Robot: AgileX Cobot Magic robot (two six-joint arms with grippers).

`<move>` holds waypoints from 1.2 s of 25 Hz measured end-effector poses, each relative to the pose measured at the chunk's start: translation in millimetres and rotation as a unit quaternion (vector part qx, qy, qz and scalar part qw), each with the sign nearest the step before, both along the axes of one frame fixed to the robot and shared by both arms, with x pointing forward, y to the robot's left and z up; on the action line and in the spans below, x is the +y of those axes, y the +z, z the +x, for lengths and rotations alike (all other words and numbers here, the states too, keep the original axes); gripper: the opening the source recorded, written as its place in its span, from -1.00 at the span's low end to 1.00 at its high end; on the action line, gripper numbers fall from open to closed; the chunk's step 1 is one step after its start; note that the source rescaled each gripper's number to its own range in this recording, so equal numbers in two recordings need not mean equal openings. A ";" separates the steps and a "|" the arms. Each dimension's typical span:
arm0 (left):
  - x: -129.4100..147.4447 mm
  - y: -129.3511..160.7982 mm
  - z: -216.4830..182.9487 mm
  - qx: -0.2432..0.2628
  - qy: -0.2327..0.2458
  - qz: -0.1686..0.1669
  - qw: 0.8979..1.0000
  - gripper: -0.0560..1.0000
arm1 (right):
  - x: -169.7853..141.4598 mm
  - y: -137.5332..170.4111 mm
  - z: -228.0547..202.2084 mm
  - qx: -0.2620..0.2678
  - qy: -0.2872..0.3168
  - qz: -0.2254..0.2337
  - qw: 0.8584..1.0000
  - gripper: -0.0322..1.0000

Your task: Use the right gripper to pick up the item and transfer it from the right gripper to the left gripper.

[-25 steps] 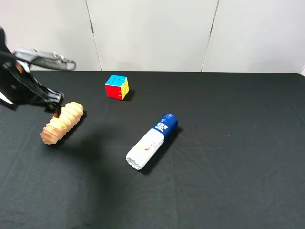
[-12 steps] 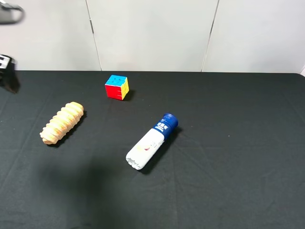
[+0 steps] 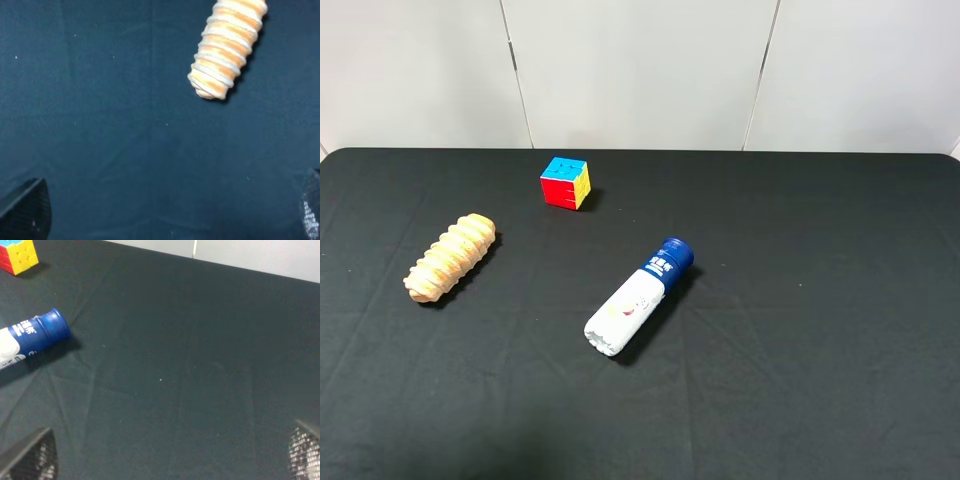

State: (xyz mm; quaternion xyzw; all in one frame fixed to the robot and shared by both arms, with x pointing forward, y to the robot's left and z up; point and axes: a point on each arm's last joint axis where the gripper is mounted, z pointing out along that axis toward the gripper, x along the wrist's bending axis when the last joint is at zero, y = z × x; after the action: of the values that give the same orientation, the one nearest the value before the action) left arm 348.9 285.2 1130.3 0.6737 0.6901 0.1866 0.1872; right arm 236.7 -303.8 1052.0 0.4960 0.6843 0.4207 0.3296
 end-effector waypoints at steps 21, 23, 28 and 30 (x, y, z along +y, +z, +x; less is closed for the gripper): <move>24.5 -55.0 -110.6 -0.140 -0.055 -0.024 0.988 0.98 | 0.0 0.0 0.0 0.000 0.000 0.000 1.000 1.00; 25.0 -65.7 -114.1 -0.142 -0.079 -0.008 0.987 0.98 | 0.0 0.0 0.0 0.000 0.000 0.000 1.000 1.00; 23.2 -85.0 -123.2 -0.156 -0.116 -0.009 0.981 0.98 | 0.0 0.0 0.0 0.000 0.000 0.000 1.000 1.00; 23.8 -86.5 -126.3 -0.170 -0.117 -0.010 0.978 0.98 | 0.0 0.0 0.0 0.000 0.000 0.000 1.000 1.00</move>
State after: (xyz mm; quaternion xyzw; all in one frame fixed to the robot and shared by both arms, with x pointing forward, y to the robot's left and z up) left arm 222.6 308.9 1043.7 0.7065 0.5661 0.2681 0.3295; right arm 236.7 -303.8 1052.0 0.4960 0.6843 0.4207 0.3296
